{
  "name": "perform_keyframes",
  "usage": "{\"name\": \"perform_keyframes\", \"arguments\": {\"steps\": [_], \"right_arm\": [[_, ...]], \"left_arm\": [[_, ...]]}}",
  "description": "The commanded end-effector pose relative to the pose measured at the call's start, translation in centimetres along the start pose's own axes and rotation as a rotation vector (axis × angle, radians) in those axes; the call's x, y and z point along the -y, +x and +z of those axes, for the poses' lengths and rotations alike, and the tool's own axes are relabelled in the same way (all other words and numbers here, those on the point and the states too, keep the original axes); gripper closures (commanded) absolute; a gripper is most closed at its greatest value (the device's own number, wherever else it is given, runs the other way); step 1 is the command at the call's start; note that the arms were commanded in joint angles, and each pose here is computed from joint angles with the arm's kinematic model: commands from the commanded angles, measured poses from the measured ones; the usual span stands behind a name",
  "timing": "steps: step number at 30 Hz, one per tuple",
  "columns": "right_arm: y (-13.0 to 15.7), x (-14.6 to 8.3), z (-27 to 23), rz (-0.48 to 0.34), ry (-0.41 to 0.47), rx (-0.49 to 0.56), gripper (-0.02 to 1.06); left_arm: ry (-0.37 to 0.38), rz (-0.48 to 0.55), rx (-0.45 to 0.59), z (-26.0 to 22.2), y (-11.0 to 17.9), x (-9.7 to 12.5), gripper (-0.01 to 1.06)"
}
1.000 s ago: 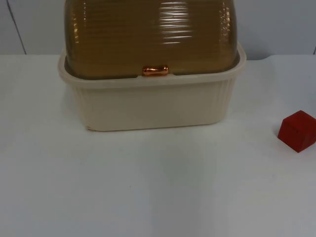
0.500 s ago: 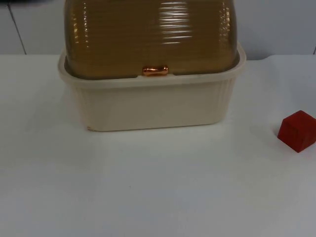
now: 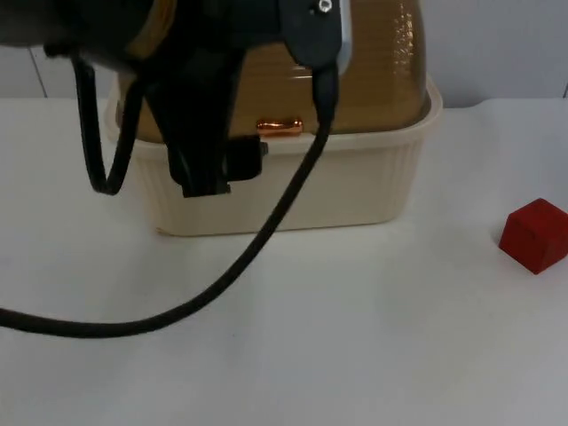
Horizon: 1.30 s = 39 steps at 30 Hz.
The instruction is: Open the box lid with the left hand, place the block into the box with the right hand, then close the box lid with the left hand.
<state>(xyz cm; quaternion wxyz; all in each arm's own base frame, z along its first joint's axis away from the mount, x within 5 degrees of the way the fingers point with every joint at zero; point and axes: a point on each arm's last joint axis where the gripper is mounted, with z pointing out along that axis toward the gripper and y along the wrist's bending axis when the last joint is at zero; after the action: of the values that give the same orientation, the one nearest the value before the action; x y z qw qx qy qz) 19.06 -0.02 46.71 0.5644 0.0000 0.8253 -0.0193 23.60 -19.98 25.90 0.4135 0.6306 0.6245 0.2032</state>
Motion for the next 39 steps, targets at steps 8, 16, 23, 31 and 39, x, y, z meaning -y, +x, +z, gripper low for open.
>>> {"name": "perform_keyframes", "arguments": {"steps": [8, 16, 23, 31, 39], "right_arm": [[-0.5, 0.2, -0.4, -0.026, 0.017, 0.039, 0.00], [-0.6, 0.2, -0.4, -0.032, 0.021, 0.048, 0.00], [-0.6, 0.2, -0.4, -0.032, 0.021, 0.048, 0.00], [-0.6, 0.2, -0.4, -0.032, 0.021, 0.048, 0.00], [-0.6, 0.2, -0.4, -0.032, 0.021, 0.048, 0.00]], "left_arm": [[-0.121, -0.006, -0.046, 3.1, 0.3, 1.3, 0.00], [-0.111, -0.002, -0.058, 5.1, -0.4, 3.3, 0.00], [-0.087, 0.003, -0.116, 6.9, -0.3, 5.2, 0.03], [-0.049, 0.005, -0.092, 7.2, -0.6, 5.7, 0.54], [-0.062, -0.043, -0.082, 7.2, -0.9, 5.3, 1.05]]}}
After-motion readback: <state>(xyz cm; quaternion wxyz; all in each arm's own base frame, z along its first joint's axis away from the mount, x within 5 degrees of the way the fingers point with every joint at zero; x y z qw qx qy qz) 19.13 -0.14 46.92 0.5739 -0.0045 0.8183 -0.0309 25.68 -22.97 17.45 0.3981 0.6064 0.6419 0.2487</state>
